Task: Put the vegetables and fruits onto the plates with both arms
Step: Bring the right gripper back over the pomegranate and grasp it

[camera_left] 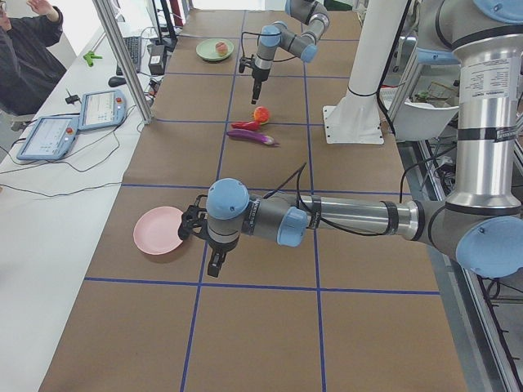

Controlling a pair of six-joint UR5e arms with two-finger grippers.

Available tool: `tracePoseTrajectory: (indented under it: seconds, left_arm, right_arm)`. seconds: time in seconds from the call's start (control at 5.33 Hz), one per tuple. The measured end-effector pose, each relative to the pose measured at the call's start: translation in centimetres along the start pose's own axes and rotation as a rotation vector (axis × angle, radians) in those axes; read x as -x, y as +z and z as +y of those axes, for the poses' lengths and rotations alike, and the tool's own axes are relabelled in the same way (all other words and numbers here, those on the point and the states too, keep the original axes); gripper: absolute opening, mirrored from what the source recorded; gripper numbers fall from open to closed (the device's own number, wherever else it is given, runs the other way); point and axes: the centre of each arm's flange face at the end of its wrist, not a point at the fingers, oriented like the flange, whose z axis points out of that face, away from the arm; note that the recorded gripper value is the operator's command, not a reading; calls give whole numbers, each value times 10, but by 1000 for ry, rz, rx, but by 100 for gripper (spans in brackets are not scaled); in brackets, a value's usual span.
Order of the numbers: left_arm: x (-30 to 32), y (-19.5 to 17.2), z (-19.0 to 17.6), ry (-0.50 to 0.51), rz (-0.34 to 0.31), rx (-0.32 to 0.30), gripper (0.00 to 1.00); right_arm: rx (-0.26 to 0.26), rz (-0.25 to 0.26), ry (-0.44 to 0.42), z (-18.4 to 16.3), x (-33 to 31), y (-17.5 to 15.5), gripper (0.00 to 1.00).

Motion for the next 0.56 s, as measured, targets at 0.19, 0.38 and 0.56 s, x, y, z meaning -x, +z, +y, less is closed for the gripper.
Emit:
tracePoseTrajectory:
  seconds: [0.19, 0.38, 0.56]
  left_arm:
    - [0, 0, 0, 0, 0, 0, 100]
    - [0, 0, 0, 0, 0, 1, 100]
    - [0, 0, 0, 1, 0, 1, 100]
  right_arm:
    - [-2, -3, -11, 15, 13, 14, 98]
    - [-1, 1, -20, 21, 14, 23, 98]
    - [3, 13, -29, 24, 8, 30, 98]
